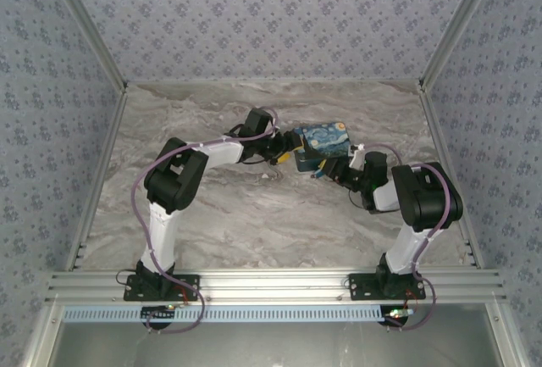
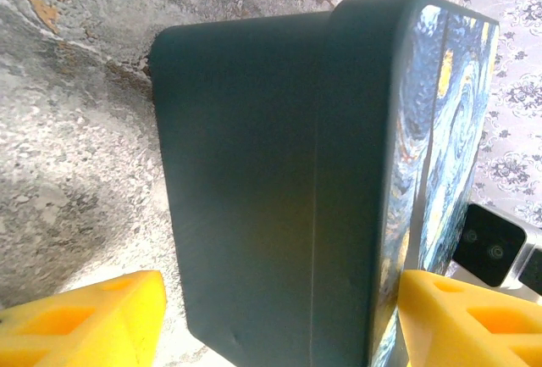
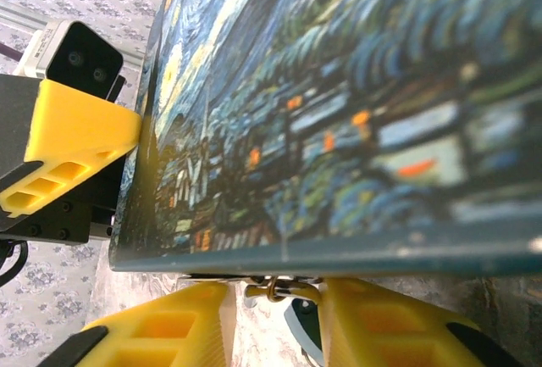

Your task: Unlock the padlock with the key

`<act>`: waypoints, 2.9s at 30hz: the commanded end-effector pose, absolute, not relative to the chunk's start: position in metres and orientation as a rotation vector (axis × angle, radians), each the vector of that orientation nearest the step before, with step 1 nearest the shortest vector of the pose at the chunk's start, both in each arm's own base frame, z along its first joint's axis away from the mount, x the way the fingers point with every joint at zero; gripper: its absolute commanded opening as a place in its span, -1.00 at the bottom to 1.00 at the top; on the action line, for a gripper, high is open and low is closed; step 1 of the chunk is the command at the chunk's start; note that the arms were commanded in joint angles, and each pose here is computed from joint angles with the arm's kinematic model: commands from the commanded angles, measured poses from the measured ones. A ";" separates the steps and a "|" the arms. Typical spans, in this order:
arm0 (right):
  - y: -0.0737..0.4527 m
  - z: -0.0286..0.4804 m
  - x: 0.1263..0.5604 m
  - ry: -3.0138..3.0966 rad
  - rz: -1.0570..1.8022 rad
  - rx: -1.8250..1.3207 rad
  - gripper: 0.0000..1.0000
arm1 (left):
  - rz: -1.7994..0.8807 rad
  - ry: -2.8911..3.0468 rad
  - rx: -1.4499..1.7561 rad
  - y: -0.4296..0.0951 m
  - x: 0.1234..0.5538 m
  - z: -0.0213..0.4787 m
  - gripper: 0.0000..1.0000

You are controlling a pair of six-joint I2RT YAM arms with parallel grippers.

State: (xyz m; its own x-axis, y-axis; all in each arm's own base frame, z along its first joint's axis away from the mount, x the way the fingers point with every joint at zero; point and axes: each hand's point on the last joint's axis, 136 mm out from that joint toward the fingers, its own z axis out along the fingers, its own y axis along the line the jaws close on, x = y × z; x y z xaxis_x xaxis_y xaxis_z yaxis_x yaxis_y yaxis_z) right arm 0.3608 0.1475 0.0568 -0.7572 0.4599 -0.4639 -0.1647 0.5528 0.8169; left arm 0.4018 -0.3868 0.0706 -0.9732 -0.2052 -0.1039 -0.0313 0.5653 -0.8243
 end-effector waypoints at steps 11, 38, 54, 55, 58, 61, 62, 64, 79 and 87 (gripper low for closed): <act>0.148 0.062 0.362 2.099 1.207 0.193 -0.84 | -1.276 2.702 -0.274 -0.371 0.392 0.040 0.42; 0.117 0.069 0.365 2.052 1.139 0.352 -1.00 | -1.218 2.718 -0.301 -0.357 0.389 0.031 0.43; 0.104 0.080 0.359 2.039 1.101 0.373 -1.00 | -1.221 2.696 -0.296 -0.354 0.392 0.040 0.45; 0.104 0.081 0.357 2.048 1.091 0.358 -1.00 | -1.225 2.687 -0.293 -0.354 0.394 0.043 0.45; 0.104 0.081 0.347 2.094 1.058 0.328 -1.00 | -1.235 2.636 -0.269 -0.353 0.399 0.059 0.49; 0.104 0.086 0.336 2.135 1.024 0.287 -1.00 | -1.230 2.517 -0.243 -0.349 0.407 0.088 0.64; 0.104 0.088 0.332 2.149 1.021 0.290 -1.00 | -1.223 2.487 -0.227 -0.347 0.409 0.098 0.65; 0.105 0.095 0.324 2.174 0.980 0.230 -1.00 | -1.211 2.418 -0.190 -0.344 0.414 0.122 0.67; 0.119 0.112 0.241 2.468 0.938 0.116 -1.00 | -1.116 1.926 0.000 -0.288 0.429 0.263 0.76; 0.134 0.093 0.205 2.685 0.970 0.111 -1.00 | -0.974 1.815 0.100 -0.259 0.417 0.299 0.86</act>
